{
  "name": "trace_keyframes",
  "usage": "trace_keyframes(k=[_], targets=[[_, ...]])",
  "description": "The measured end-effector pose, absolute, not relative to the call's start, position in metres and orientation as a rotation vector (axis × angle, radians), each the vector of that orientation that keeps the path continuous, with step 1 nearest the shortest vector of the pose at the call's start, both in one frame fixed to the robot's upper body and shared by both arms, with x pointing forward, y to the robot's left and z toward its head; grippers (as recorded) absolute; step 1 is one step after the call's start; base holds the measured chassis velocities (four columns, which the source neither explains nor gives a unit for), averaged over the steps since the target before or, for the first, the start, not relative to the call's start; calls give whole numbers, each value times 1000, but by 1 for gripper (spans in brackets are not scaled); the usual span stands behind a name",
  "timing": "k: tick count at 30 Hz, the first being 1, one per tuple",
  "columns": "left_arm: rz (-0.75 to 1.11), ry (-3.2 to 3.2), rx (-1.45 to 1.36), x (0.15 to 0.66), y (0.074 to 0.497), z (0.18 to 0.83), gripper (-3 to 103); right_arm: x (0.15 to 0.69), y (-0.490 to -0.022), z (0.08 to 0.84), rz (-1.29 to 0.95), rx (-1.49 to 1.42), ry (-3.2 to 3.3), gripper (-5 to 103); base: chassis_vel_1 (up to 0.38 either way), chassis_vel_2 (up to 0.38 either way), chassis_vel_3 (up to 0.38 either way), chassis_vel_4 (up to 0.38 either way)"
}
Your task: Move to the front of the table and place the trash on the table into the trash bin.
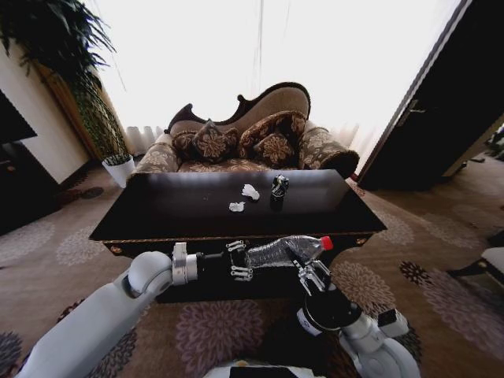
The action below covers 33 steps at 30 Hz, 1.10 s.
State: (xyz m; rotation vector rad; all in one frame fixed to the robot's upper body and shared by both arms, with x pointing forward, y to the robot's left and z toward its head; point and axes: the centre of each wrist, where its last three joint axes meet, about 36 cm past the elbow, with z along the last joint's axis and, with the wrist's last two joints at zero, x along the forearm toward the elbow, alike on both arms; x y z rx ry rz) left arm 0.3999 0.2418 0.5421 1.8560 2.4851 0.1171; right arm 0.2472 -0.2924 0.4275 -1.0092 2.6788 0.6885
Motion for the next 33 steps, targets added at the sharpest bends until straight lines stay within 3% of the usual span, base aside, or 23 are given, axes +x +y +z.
trace_keyframes(k=[5,7,14,16,22,33], targets=[[-74,2545,1635,402,254,551,95,256,-305,431,628,-954,2680,23,0,0,0,0],[-102,2551,1604,402,255,552,98,257,-307,432,619,-946,2679,23,0,0,0,0],[-370,2667,1269,410,266,556,100,260,-320,435,490,-878,2678,23,0,0,0,0],[-435,2747,1087,417,274,557,100,261,-330,434,349,-843,2679,23,0,0,0,0],[-399,2860,811,424,293,563,100,256,-355,433,36,-697,2657,23,0,0,0,0],[-306,2891,743,418,301,569,100,235,-402,422,-341,-578,2628,23,0,0,0,0]])
